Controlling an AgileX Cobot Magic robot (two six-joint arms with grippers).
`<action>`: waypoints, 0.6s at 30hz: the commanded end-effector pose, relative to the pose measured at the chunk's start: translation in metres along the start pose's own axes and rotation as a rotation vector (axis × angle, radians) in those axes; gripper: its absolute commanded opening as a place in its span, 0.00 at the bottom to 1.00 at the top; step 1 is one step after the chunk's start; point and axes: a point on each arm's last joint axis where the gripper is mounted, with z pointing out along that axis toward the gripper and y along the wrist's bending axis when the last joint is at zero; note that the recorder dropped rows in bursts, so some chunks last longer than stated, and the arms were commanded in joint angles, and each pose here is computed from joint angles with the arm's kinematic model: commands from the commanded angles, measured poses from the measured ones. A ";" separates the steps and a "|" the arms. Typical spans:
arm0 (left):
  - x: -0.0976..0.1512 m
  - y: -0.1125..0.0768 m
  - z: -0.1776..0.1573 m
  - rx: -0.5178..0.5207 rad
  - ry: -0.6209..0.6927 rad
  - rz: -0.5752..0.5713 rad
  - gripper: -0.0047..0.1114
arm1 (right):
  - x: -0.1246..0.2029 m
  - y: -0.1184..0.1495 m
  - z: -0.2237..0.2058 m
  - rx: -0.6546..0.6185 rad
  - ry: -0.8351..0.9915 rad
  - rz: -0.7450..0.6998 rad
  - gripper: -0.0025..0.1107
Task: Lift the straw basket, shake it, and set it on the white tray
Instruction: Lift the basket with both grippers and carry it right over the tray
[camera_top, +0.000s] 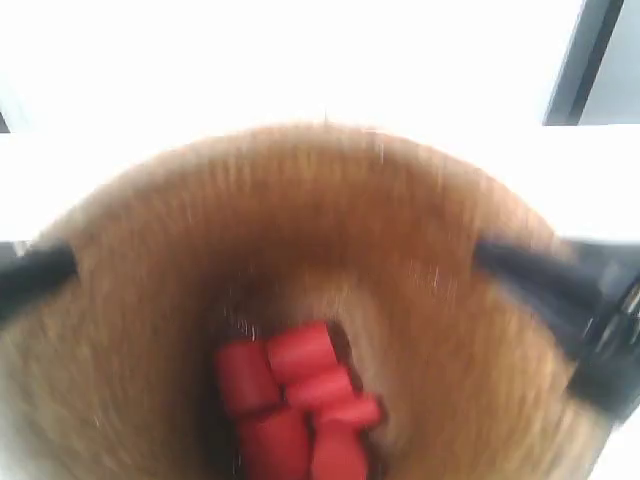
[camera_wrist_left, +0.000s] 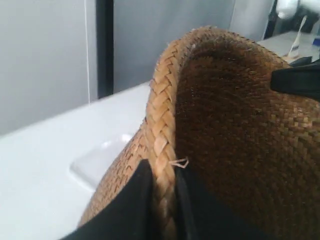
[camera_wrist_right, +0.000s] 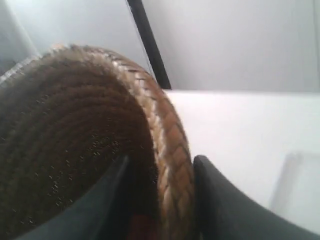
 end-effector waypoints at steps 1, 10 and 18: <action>-0.059 -0.031 -0.020 0.151 -0.081 0.058 0.04 | -0.037 0.017 0.000 -0.101 -0.073 -0.002 0.02; -0.066 -0.022 -0.015 0.090 -0.134 0.073 0.04 | -0.045 0.023 0.049 -0.163 0.024 -0.051 0.02; 0.011 0.018 0.005 -0.137 -0.047 -0.031 0.04 | 0.022 -0.011 0.062 0.105 0.304 -0.019 0.02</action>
